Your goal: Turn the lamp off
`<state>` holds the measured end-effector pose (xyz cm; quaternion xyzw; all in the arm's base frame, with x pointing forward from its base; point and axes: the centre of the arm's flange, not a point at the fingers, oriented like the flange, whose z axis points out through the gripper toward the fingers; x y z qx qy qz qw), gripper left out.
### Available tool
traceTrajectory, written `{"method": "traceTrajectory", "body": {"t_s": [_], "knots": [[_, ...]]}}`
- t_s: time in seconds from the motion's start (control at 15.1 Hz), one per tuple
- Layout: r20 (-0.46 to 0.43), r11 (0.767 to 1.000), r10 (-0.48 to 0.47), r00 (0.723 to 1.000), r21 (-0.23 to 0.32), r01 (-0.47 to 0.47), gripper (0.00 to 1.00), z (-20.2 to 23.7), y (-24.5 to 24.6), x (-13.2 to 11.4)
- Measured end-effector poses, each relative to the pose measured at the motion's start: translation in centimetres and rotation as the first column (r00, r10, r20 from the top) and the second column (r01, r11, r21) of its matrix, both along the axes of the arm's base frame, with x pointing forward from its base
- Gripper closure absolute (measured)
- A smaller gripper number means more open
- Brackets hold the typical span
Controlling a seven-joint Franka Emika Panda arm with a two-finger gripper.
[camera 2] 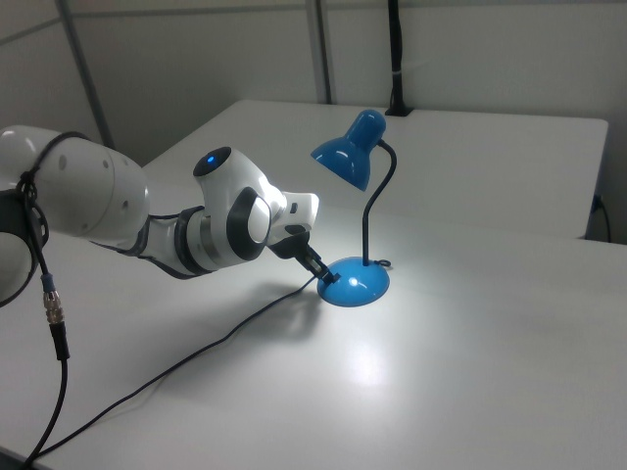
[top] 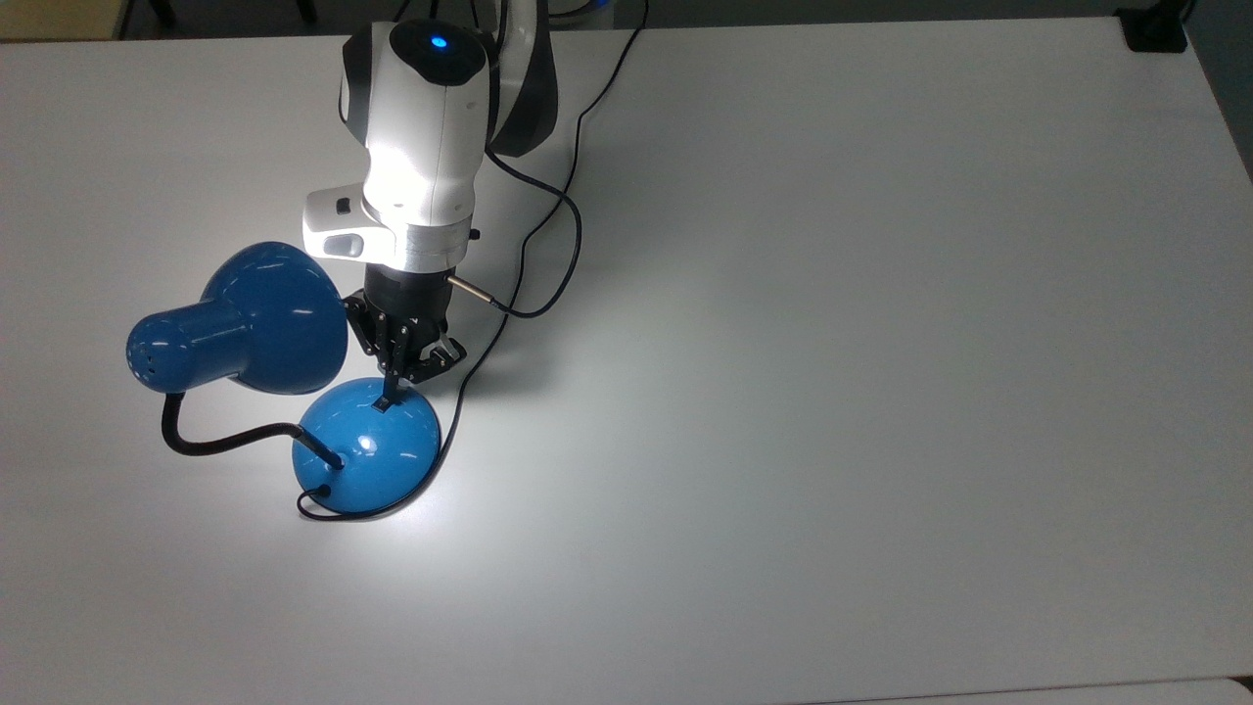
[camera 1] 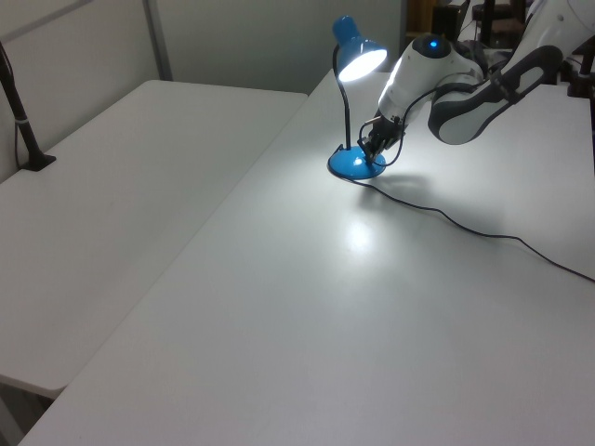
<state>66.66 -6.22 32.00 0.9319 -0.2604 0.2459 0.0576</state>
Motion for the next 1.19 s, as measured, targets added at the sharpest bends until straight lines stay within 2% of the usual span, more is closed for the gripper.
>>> {"method": "traceTrajectory", "body": {"t_s": [1.19], "knots": [[-0.002,1.0,0.007,1.0,-0.01,-0.007,0.99,-0.42,-0.21,0.34]]}}
